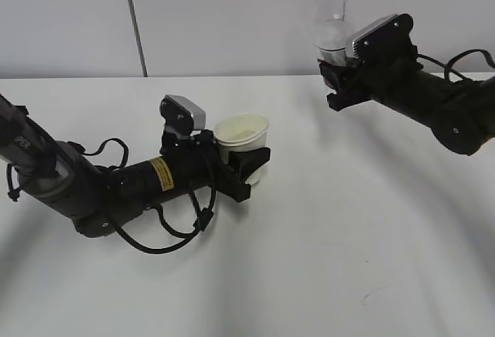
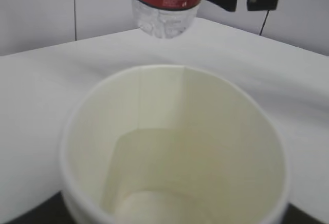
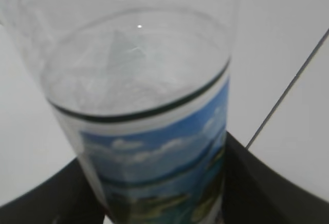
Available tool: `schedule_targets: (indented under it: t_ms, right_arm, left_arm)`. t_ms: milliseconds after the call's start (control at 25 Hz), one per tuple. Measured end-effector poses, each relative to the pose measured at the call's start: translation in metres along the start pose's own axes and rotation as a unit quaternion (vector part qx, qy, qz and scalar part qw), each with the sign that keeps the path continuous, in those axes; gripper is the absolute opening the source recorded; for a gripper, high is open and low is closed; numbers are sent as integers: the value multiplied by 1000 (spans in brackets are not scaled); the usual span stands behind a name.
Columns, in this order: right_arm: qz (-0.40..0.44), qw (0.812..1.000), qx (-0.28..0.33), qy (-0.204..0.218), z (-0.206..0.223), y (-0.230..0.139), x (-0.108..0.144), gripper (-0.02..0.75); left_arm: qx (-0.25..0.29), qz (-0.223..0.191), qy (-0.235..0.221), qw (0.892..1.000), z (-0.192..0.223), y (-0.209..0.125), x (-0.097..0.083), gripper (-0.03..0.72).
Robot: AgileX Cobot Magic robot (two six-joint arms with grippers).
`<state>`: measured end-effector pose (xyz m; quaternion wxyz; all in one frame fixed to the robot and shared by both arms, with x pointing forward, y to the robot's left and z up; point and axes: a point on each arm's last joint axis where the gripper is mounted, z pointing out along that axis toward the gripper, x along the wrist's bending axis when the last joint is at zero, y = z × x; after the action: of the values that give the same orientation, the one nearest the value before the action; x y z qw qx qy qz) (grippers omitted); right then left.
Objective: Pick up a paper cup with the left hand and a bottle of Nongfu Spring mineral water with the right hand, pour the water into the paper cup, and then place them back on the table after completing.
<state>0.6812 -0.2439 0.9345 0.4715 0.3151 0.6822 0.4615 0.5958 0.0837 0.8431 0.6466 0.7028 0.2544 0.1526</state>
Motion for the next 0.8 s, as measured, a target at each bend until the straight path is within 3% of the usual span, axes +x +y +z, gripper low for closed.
schedule_targets:
  t_ms: [480,800]
  right_arm:
    - [173,984,37,-11,-12,-20,8,424]
    - [221,973,44,-47,-14,-24,1,424]
  left_arm:
    - [14,3,22,1000,-1,8,5,359]
    - [11,-3,41,999,-5,9,14,359]
